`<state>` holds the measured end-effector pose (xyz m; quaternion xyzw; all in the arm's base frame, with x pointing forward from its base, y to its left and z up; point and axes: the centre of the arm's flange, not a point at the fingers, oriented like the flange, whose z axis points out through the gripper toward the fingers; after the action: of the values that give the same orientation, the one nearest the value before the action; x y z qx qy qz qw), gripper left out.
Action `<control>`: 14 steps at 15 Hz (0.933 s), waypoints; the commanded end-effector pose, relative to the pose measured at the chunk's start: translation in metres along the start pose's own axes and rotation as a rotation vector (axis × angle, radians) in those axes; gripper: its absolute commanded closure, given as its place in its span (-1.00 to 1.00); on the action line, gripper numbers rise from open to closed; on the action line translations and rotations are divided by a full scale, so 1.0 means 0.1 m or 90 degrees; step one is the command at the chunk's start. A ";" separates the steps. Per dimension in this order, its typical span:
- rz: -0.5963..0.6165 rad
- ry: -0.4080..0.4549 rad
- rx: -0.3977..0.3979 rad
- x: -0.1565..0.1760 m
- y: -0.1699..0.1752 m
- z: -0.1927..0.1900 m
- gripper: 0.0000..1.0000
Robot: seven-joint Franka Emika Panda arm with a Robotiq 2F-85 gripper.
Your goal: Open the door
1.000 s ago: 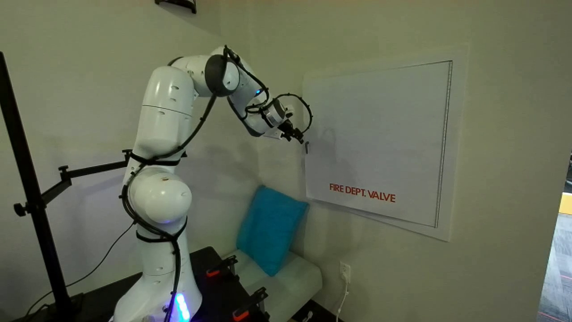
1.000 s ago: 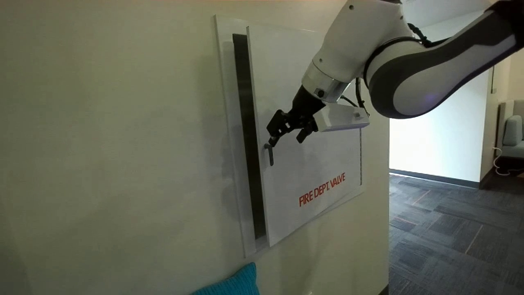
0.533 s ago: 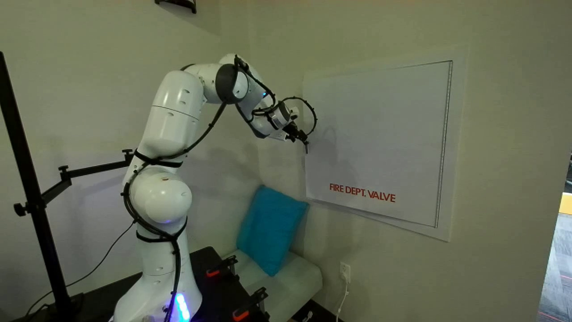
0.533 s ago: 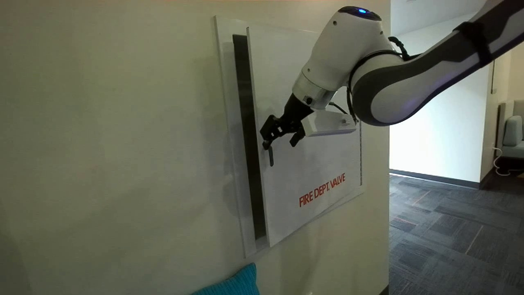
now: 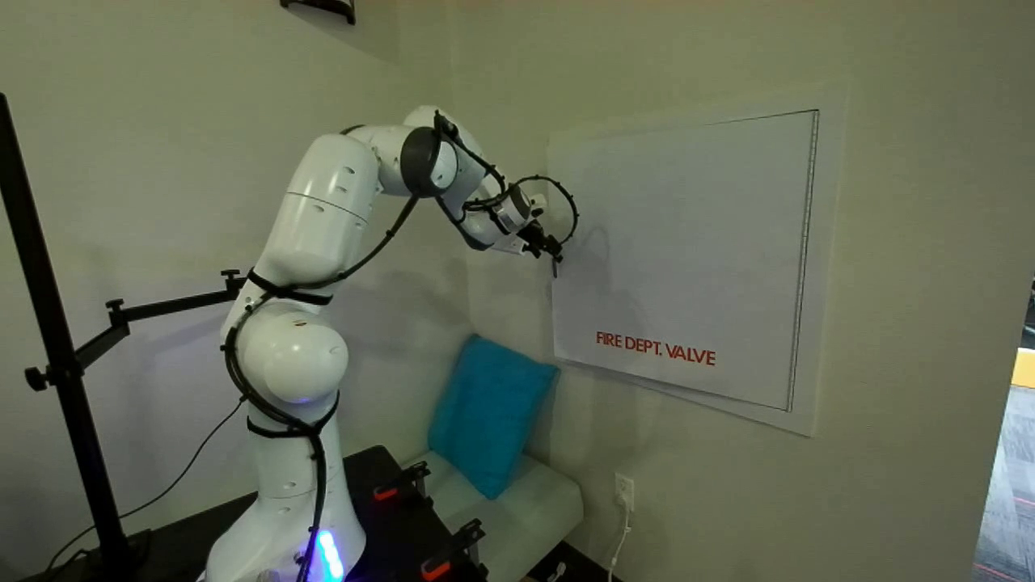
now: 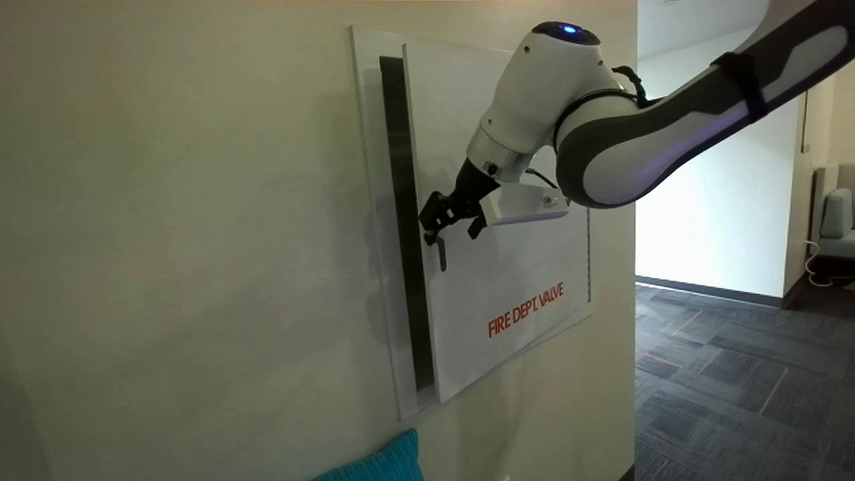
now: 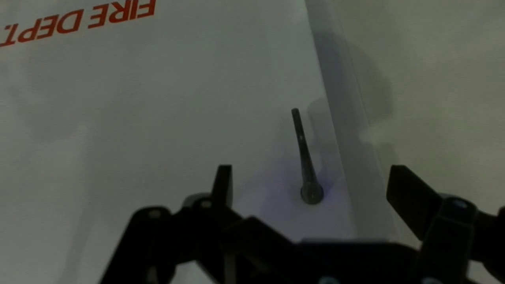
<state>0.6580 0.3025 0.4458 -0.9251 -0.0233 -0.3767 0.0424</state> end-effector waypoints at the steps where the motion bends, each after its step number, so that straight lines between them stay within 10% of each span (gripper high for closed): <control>1: -0.013 0.005 -0.024 0.15 -0.03 0.09 -1.00; 3: -0.013 0.005 -0.027 0.16 -0.01 0.13 -1.00; 4: -0.012 0.004 -0.028 0.16 0.00 0.15 -0.62; 14: -0.025 0.004 -0.033 0.15 -0.09 0.20 0.93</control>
<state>0.6757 0.3099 0.4382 -0.9253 -0.0277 -0.3776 0.0218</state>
